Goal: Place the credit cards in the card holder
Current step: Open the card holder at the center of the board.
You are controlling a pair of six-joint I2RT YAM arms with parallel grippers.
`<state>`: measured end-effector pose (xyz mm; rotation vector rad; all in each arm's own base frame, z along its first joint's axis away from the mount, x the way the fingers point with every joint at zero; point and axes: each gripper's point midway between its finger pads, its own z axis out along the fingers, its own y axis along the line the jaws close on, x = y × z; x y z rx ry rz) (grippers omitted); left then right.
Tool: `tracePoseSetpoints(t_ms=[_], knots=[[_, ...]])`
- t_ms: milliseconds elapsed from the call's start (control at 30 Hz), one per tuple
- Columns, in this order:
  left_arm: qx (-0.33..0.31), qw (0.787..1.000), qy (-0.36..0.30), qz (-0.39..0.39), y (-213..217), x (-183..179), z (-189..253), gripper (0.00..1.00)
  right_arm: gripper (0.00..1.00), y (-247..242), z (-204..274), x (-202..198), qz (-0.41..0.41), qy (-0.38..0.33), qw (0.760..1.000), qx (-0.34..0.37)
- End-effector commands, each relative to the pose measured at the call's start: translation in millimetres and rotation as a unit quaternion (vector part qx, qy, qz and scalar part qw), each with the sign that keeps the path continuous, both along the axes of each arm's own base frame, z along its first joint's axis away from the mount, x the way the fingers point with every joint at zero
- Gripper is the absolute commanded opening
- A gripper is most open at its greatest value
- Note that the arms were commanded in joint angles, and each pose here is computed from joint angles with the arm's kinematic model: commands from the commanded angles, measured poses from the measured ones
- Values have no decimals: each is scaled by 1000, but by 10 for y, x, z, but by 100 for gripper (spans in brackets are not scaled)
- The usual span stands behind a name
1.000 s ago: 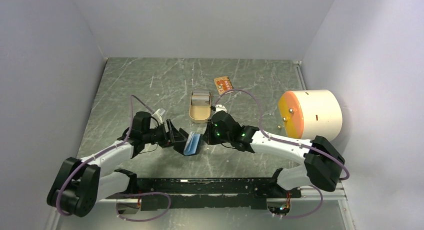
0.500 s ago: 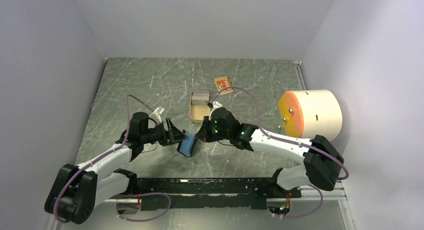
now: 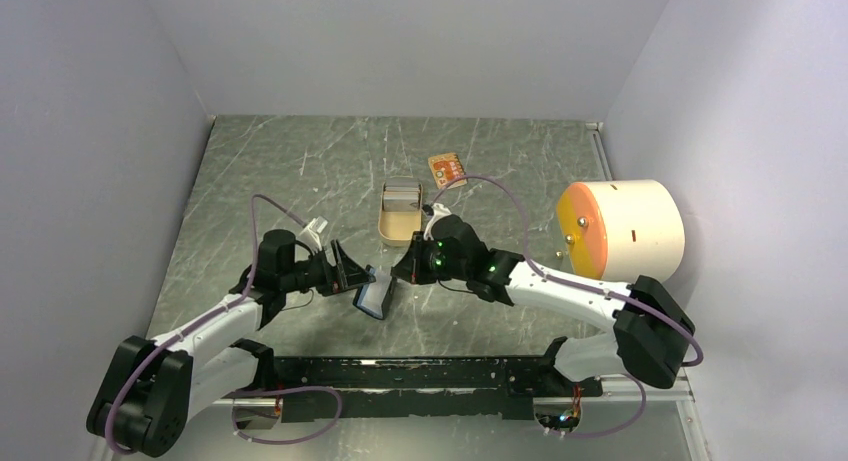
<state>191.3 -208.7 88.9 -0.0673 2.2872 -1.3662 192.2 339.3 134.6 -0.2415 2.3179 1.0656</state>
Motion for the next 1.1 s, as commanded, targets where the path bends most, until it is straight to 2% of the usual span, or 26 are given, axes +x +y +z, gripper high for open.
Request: tracePoseSetpoints(t_ms=[0,100,333,600,1000,1067], knots=[[2,1000,-27,-3,-15,45,30,82,0,-47,63,31,-5,-4,1000,17],[5,1000,-20,-7,-16,32,-39,80,0,-106,-4,75,-12,-7,1000,1],[-40,999,-14,-30,-112,-22,13,68,0,-313,-278,62,-28,13,999,-24],[12,1000,-10,-22,-78,35,-144,58,0,-392,-302,30,-34,17,999,-15],[24,999,-3,-26,-108,20,-218,37,0,-408,-321,44,-38,20,999,-13],[27,999,-5,-27,-108,37,-224,31,0,-416,-331,39,-39,20,999,-13]])
